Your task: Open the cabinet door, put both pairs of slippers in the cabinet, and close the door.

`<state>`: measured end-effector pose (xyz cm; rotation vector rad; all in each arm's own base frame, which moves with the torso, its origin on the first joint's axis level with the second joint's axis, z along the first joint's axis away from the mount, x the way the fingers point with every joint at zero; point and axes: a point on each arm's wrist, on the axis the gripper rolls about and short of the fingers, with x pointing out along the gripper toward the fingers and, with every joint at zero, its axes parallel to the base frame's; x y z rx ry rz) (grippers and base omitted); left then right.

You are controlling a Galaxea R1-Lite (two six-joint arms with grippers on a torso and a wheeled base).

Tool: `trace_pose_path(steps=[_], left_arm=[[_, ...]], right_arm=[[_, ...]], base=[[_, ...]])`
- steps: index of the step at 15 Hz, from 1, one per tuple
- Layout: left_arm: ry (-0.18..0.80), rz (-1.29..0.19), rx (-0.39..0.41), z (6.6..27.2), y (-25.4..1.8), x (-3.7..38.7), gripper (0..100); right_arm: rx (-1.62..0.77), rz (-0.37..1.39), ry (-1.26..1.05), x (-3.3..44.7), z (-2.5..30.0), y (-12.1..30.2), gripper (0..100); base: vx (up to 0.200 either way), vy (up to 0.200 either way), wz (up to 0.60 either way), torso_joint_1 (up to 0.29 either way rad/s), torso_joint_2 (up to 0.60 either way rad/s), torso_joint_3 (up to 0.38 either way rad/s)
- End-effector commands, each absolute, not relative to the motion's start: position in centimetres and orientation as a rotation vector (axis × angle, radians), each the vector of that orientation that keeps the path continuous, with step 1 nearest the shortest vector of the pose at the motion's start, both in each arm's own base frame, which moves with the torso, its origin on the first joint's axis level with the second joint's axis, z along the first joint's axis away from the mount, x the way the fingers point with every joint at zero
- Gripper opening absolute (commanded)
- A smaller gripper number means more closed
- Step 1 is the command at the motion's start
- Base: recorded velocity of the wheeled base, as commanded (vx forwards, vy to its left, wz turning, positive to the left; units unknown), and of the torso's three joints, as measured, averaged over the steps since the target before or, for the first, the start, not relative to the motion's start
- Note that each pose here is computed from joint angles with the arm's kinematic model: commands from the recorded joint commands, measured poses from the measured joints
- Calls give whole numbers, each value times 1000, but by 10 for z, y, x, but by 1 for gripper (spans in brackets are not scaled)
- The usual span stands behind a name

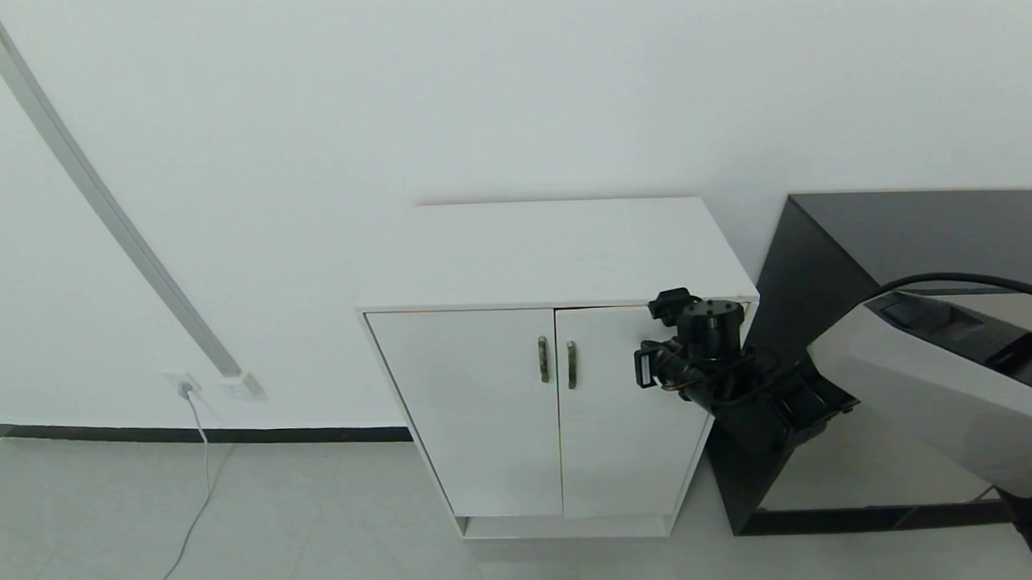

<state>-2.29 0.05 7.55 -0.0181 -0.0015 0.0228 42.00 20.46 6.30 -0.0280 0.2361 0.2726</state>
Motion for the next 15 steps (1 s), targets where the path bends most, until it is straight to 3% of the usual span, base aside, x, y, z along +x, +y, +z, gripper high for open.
trace_pose_path(steps=[1,15], left_arm=[[0,23,-18,75,1,-23,0],[0,23,-18,75,1,-23,0]], right_arm=[[-28,272,236,420,63,205,0],[-32,269,220,427,62,206,0]], base=[[0,0,0,0,0,0],[0,0,0,0,0,0]])
